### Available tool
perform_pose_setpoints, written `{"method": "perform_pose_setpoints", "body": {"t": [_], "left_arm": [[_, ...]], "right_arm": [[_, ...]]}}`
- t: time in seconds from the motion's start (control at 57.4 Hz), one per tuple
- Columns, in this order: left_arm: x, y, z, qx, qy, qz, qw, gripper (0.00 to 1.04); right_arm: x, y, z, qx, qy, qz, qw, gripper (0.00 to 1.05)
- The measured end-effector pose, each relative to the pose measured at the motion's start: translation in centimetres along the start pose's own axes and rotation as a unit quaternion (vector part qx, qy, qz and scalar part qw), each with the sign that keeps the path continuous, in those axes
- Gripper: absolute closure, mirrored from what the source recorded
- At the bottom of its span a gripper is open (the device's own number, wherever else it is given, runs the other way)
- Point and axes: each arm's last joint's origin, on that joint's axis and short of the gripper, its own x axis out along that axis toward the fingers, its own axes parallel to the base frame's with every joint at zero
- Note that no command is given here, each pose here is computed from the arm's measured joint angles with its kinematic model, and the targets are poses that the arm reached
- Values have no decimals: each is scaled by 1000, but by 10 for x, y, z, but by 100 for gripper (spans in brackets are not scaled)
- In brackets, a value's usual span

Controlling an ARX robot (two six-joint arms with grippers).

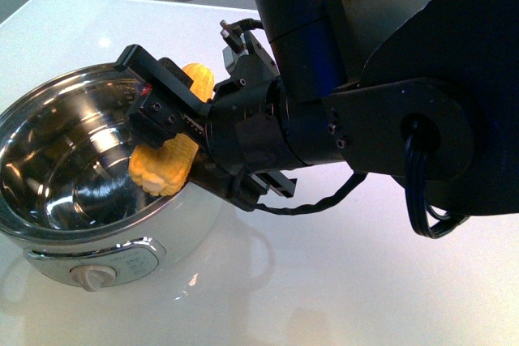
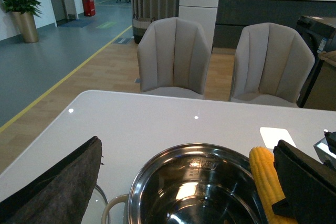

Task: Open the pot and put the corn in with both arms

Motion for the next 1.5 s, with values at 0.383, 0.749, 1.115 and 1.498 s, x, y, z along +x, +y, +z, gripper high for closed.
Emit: {"method": "perform_pose_setpoints", "body": {"t": [0.383,0.749,1.115,1.498], "left_arm": [[0,0,0,0,0,0,1000,7],[0,0,0,0,0,0,1000,7],[0,0,0,0,0,0,1000,7],[0,0,0,0,0,0,1000,7]], "right_arm": [[0,4,1,-9,0,12,1000,9],[-46,-28,15,73,-123,23,989,9],[-169,-61,31,106,-296,-67,947,9],[-269,-62,-36,-51,-410,-281,866,9]]}}
